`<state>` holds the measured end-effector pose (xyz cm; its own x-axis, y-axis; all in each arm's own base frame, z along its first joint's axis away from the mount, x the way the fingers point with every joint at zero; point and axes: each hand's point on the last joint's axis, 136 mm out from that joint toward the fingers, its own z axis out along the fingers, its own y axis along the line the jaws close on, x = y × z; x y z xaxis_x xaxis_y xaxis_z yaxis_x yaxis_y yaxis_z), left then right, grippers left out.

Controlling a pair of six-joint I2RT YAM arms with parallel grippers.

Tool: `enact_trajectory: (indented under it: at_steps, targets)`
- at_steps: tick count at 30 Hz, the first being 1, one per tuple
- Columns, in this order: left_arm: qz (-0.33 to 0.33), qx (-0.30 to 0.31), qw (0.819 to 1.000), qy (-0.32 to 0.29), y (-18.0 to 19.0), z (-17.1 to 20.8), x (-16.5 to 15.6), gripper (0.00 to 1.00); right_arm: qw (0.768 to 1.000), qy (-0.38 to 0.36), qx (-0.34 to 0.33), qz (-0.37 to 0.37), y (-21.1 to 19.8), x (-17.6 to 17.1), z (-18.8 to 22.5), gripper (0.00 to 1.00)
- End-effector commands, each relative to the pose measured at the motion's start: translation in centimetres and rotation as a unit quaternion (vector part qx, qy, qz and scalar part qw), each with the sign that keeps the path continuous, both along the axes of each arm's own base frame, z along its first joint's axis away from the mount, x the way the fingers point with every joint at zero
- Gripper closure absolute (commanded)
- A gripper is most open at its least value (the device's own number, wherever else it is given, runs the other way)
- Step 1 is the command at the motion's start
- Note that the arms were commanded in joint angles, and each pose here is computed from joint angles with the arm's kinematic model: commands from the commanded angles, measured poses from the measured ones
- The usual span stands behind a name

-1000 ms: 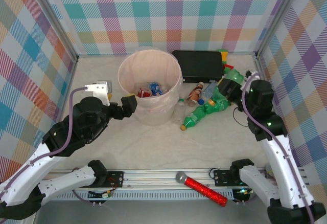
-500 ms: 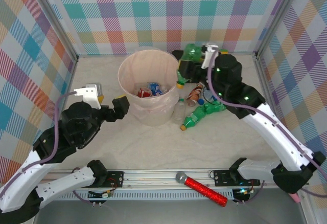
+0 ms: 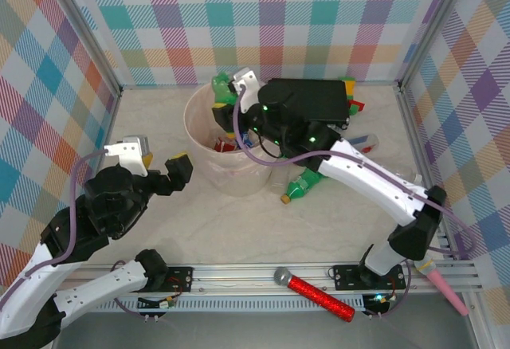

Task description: Put the plastic bottles in the bin

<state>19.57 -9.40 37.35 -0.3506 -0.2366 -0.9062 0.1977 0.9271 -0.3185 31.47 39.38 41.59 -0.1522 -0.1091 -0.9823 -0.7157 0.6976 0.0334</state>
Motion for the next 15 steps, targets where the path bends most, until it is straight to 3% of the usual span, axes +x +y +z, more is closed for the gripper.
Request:
enact_trajectory:
  at_steps: [1,8,13,15]
  targets:
    - [0.012,0.002,1.000,0.000,0.9,-0.2,-0.4,0.00,0.999,-0.040,0.012,0.014,1.7,0.3,1.9,0.44]
    - [0.015,0.004,1.000,0.001,1.4,-0.1,-0.6,0.00,0.999,-0.047,0.000,0.009,4.9,2.6,0.7,0.42]
    - [0.016,0.003,1.000,0.001,1.8,0.0,-1.0,0.00,0.999,-0.035,-0.022,0.006,6.0,3.5,-0.4,0.27]
    - [0.017,0.002,1.000,0.001,2.0,0.0,-1.1,0.00,0.999,-0.035,-0.025,-0.004,5.6,3.7,-0.4,0.15]
